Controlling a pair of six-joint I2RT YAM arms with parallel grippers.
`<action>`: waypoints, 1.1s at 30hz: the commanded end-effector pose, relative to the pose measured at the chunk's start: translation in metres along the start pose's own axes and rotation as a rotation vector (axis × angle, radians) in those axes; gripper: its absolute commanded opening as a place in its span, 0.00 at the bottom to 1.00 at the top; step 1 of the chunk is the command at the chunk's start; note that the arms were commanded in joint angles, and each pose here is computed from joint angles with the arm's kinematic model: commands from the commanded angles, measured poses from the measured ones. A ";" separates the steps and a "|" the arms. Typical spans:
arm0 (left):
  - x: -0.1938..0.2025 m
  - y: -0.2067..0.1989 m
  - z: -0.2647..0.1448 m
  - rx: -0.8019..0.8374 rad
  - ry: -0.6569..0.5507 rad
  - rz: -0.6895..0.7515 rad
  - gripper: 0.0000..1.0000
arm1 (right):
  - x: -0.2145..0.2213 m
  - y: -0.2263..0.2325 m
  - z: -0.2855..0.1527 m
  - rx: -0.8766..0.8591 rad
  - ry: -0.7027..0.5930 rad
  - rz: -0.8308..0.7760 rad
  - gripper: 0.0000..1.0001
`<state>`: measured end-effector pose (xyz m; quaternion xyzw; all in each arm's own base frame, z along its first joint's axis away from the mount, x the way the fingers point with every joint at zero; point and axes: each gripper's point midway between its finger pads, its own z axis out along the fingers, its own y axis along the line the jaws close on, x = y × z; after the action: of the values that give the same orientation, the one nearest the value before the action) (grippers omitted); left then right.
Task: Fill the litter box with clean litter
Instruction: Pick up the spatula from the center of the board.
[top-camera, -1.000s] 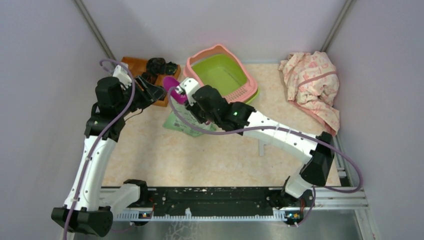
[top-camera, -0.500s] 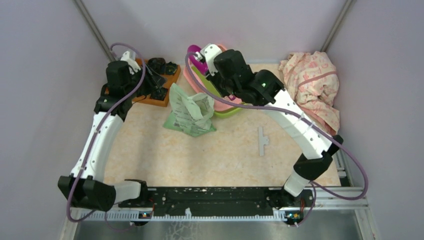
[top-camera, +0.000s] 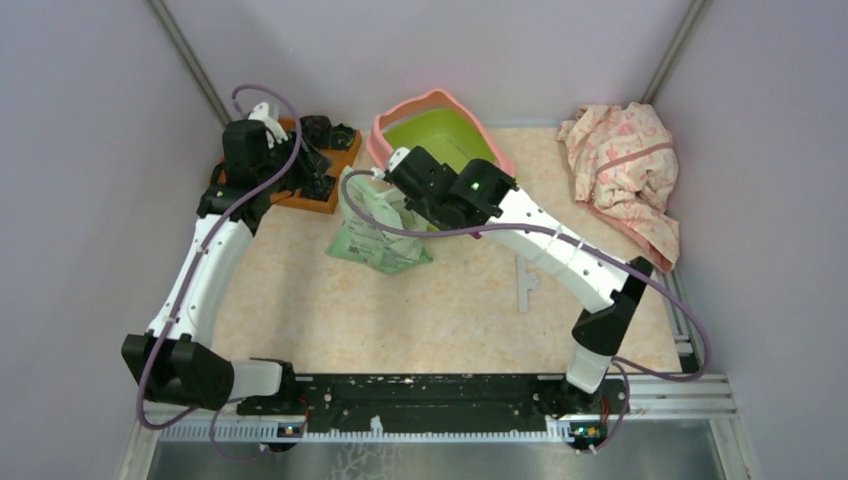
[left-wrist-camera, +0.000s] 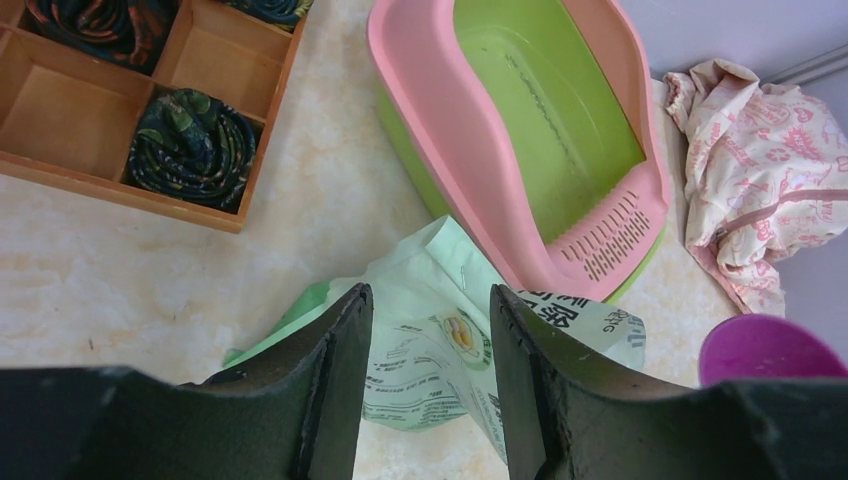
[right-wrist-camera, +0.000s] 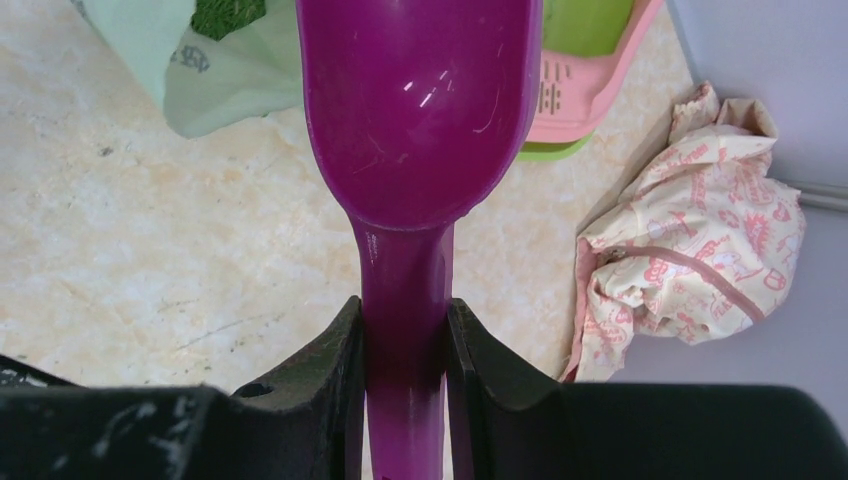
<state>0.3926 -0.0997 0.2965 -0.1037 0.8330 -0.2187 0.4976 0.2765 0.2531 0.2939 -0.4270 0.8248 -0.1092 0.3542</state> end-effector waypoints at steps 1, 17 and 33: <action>-0.006 0.005 0.002 -0.014 -0.037 0.032 0.53 | 0.007 0.018 0.008 0.015 0.052 -0.009 0.00; 0.004 0.011 0.003 -0.021 -0.019 0.058 0.53 | 0.032 0.047 0.029 -0.029 0.178 0.013 0.00; 0.014 -0.103 -0.098 0.601 -0.015 0.088 0.67 | -0.015 0.078 -0.054 -0.432 -0.246 0.193 0.00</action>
<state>0.3262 -0.1488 0.3398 0.0248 0.7755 -0.3658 0.5140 0.2108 0.2724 0.2904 -0.4035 0.8394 0.0712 0.3572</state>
